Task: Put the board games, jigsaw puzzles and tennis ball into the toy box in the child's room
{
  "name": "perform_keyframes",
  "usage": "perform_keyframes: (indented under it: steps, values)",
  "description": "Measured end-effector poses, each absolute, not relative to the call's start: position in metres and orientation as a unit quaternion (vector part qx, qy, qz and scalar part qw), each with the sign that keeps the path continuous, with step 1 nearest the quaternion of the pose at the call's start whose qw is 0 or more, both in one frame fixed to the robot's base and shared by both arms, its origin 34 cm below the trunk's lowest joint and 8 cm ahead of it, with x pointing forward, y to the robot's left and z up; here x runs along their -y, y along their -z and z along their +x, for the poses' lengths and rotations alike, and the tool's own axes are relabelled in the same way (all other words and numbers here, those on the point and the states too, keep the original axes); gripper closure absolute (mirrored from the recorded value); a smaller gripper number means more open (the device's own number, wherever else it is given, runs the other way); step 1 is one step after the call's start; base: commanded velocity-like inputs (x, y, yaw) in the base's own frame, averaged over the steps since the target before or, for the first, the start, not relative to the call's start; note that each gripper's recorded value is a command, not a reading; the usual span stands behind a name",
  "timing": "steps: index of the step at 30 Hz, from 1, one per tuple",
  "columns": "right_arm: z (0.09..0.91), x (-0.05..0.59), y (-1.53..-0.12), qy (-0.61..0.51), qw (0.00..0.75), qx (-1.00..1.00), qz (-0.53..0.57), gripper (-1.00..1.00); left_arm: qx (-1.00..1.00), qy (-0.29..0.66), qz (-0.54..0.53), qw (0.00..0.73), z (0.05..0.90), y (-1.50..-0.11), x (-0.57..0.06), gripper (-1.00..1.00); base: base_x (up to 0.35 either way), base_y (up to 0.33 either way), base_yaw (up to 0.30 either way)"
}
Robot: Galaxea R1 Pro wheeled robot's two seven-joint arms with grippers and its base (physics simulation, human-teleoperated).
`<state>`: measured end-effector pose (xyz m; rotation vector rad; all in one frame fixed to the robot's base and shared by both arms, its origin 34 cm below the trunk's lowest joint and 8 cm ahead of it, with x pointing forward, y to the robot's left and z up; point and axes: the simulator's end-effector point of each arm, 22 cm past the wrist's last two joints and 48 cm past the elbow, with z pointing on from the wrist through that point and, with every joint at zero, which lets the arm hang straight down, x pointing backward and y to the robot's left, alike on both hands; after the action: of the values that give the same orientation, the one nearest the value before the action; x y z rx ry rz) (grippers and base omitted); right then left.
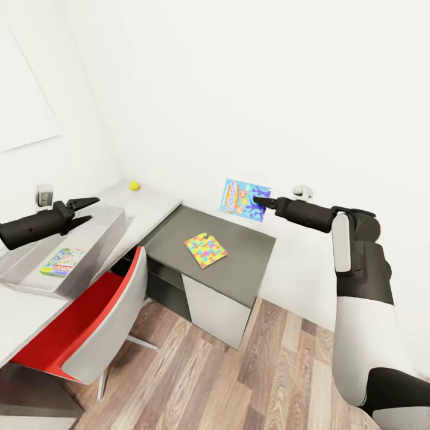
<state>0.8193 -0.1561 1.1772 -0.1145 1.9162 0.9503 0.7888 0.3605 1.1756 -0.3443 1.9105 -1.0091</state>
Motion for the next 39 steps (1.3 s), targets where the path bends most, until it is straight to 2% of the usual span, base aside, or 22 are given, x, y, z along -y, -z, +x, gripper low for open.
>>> perform_keyframes:
  steps: [29, 39]
  values:
    - [0.832, 0.12, -1.167, -0.384, 0.465, -0.797, -0.04, 1.0, -0.775, 0.402, -0.148, 0.465, 0.769, -1.186, -0.389, -1.0, 0.005, 0.0, 0.267]
    - [0.832, 0.119, -1.16, -0.384, 0.461, -0.799, -0.04, 1.0, -0.775, 0.396, -0.156, 0.467, 0.768, -1.182, -0.398, -1.0, 0.256, 0.0, 0.237]
